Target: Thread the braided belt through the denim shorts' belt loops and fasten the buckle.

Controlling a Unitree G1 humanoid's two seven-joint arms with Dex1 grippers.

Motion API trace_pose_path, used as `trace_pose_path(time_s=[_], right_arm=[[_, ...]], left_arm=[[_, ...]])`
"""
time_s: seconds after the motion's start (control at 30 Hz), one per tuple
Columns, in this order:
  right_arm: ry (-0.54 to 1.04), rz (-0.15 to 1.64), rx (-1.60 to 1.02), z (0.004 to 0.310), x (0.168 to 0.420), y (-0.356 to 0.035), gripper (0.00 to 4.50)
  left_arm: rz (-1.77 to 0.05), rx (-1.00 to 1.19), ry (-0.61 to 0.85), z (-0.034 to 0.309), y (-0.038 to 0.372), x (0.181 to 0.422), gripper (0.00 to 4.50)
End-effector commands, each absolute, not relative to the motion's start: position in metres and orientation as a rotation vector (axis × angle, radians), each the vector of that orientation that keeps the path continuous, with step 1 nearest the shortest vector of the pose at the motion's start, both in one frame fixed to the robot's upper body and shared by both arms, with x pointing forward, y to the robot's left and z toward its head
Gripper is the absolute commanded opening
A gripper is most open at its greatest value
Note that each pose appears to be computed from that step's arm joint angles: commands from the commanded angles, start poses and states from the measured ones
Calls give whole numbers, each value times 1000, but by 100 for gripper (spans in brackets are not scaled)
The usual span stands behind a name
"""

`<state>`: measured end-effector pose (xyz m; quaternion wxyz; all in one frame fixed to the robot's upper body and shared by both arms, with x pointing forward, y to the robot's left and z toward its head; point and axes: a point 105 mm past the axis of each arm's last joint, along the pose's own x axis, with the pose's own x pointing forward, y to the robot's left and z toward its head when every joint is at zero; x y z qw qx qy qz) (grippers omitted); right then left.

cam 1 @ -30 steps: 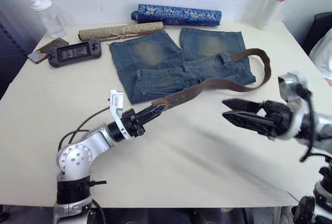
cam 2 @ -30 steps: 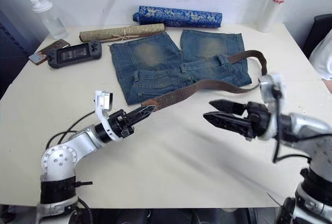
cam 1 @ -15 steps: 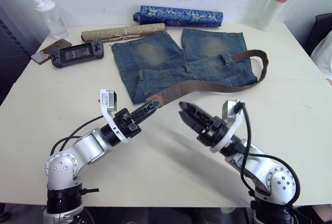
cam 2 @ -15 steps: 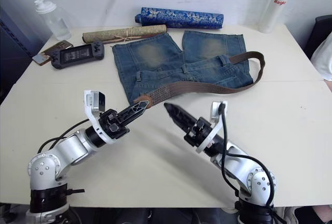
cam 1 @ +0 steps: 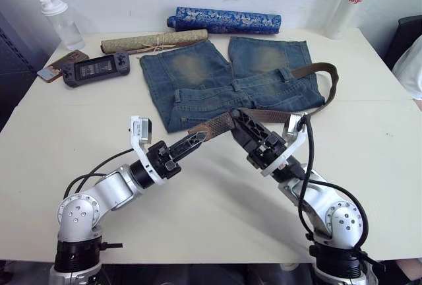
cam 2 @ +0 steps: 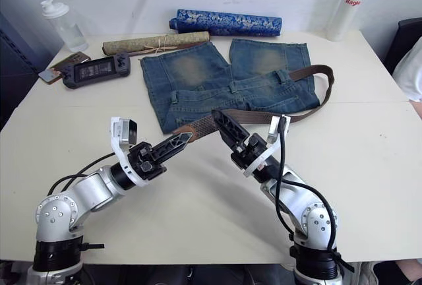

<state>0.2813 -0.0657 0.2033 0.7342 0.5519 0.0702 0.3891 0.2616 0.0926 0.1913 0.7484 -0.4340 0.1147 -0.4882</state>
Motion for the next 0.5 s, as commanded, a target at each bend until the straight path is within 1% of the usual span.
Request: trace_pose_path(time_s=[0.03, 0.2, 0.23, 0.27, 0.5], right_arm=[[111, 877, 1227, 213, 281, -66, 357], [109, 873, 1232, 212, 281, -64, 90], [110, 870, 1232, 211, 282, -64, 42], [111, 869, 1231, 211, 282, -64, 5], [99, 871, 1228, 211, 282, -64, 5]], left_arm=[[-1124, -935, 217, 201, 92, 253, 0], [-1131, -930, 221, 199, 93, 252, 0], [-1139, -925, 222, 199, 92, 251, 0], [-1148, -915, 224, 199, 92, 250, 0], [-1163, -863, 222, 198, 92, 249, 0]])
